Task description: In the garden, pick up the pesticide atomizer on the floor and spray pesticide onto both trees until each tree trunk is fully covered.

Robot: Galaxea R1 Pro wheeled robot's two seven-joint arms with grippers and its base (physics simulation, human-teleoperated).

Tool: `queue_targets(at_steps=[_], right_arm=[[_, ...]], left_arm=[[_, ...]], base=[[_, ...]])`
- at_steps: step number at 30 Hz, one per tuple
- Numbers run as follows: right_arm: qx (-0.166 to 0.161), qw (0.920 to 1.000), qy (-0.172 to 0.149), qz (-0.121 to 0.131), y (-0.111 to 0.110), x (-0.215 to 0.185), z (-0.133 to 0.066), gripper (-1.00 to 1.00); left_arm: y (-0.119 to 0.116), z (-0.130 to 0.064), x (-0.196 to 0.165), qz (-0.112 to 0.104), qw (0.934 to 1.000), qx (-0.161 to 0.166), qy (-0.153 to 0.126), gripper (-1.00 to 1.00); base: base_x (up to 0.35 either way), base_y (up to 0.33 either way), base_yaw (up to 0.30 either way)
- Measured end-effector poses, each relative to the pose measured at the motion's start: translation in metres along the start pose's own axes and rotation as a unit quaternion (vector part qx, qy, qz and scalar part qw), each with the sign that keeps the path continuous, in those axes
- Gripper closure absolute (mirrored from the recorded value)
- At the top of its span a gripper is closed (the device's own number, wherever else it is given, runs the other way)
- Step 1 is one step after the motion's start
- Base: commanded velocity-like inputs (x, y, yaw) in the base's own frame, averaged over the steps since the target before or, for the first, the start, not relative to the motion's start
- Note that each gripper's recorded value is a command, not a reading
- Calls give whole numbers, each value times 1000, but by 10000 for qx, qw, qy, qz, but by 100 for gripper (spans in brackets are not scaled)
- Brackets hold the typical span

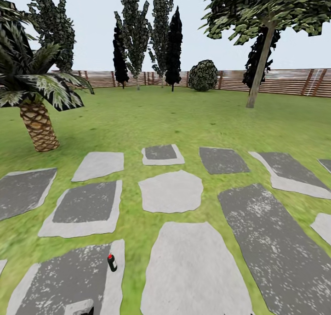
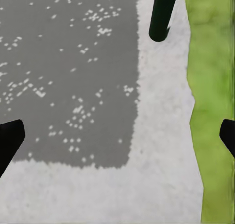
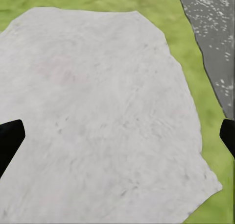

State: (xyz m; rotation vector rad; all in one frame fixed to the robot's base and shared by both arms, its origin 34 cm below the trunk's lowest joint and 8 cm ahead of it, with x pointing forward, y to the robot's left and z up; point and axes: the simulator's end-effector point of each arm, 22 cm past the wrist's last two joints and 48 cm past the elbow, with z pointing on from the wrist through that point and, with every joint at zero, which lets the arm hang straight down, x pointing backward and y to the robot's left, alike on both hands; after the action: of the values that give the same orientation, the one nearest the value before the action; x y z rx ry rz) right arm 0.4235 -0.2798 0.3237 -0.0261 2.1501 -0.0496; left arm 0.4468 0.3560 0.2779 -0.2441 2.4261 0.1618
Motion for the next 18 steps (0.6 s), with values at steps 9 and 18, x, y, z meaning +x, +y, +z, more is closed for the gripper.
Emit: queue_targets(at_steps=[9,18], right_arm=[[12,10000,0,3,-1,0,0,-100],[12,10000,6,3,-1,1,0,-100]], left_arm=[[0,0,0,0,10000,0,0,-100],[0,0,0,-2,10000,-3,-1,-100]], base=[[297,-197,143],[232,-153,7]])
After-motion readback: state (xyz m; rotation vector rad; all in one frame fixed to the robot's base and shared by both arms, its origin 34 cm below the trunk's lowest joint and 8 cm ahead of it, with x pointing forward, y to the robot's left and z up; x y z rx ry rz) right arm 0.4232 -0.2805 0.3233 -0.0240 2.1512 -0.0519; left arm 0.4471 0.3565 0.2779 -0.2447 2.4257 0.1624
